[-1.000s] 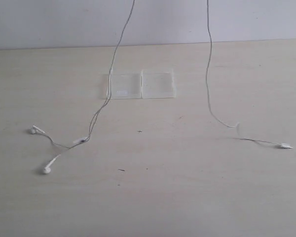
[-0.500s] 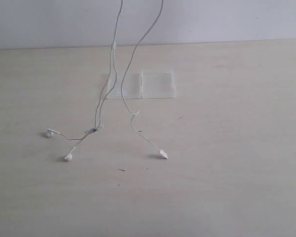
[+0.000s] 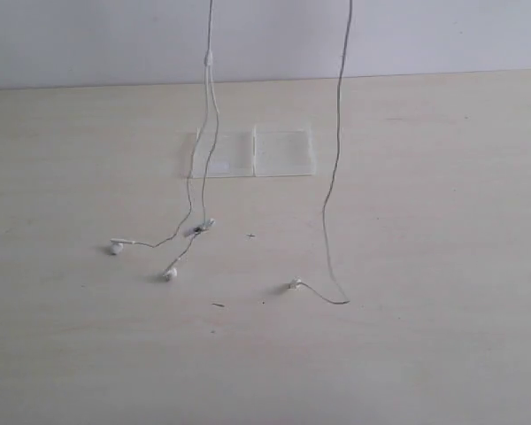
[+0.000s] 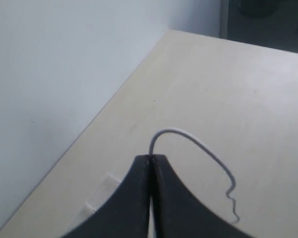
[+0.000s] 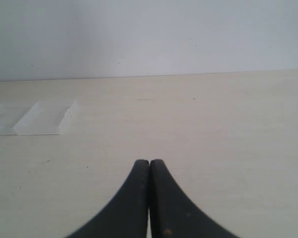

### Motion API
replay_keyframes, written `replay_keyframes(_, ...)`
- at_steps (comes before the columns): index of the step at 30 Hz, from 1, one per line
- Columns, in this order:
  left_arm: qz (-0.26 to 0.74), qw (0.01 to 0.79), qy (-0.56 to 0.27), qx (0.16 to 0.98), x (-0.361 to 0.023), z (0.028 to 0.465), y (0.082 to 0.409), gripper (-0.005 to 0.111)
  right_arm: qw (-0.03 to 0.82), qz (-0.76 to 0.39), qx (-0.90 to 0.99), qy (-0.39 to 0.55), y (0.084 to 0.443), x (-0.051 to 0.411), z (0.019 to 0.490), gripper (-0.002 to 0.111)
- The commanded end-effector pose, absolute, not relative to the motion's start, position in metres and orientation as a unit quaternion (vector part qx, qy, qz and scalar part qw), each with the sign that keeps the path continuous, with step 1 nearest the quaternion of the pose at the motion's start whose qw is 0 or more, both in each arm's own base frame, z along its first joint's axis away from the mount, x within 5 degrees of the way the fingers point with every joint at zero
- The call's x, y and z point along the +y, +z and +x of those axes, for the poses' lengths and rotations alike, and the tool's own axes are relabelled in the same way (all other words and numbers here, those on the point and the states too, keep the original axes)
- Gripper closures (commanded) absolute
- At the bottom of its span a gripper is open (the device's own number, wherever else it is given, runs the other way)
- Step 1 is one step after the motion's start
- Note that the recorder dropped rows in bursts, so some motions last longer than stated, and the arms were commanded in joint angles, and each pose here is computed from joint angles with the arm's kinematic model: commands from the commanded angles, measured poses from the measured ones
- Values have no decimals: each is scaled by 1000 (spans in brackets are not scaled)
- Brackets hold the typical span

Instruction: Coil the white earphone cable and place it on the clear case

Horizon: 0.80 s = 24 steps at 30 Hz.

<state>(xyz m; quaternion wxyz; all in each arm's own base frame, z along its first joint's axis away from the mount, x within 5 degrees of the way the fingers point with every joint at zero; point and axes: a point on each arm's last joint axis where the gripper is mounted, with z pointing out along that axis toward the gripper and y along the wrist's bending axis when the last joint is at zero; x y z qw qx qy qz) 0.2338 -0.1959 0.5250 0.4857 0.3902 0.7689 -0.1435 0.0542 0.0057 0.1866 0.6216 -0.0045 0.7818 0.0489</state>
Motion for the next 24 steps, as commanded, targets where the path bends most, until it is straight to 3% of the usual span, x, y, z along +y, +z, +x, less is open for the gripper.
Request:
replay_keyframes(1, 366, 529, -177, 745, -185, 216, 557, 107, 625, -3, 779, 46, 186, 5, 54, 108)
replay_keyframes(5, 339, 545, -197, 741, -183, 213, 567, 107, 629, -3, 776, 46, 187, 5, 54, 108)
replay_keyframes(14, 330, 529, -197, 757, -184, 216, 562, 107, 720, -7, 693, 29, 209, 3, 56, 108)
replay_keyframes(19, 333, 519, -190, 764, -184, 216, 559, 107, 783, 92, 602, 123, 229, -1, 53, 108)
replay_keyframes(24, 337, 517, -183, 765, -183, 216, 558, 107, 794, 154, 551, 206, 237, -3, 51, 108)
